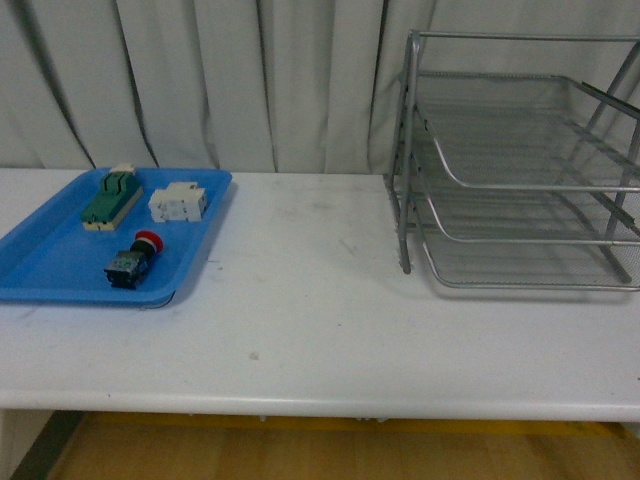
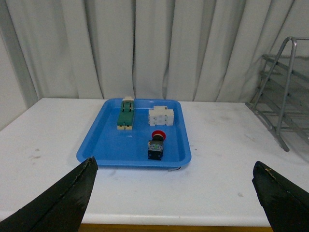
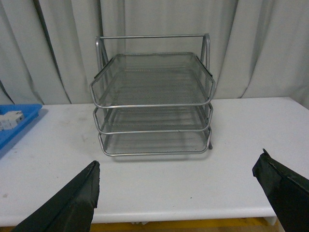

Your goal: Place button on rack with both arms

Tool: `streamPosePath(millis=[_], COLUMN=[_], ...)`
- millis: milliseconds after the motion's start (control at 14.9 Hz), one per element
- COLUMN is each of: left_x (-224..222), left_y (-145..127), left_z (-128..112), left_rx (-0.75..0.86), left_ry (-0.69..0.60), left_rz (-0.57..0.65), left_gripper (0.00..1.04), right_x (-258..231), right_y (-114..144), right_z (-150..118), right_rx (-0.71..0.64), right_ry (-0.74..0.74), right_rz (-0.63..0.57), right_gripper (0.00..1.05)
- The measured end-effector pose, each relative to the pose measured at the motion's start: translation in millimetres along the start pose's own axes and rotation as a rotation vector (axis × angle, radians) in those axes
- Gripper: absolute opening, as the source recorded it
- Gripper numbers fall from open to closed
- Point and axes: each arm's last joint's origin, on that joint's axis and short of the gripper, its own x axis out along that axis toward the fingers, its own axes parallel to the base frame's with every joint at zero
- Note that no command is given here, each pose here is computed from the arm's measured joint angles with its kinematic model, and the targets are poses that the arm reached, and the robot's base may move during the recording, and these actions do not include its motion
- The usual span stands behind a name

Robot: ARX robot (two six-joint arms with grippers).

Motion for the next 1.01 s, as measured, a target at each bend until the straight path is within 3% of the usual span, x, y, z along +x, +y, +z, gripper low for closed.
streamPosePath(millis=[1006], left_x=[0.0], left_y=[0.0], left_z=[0.0], left_rx=[0.0], left_ry=[0.0], left_rz=[0.0], left_gripper=[0.98], right_x=[0.0], right_y=[0.0], right_z=[0.0], right_rx=[0.0], right_ry=[0.0], right_rz=[0.0], right_gripper=[0.98])
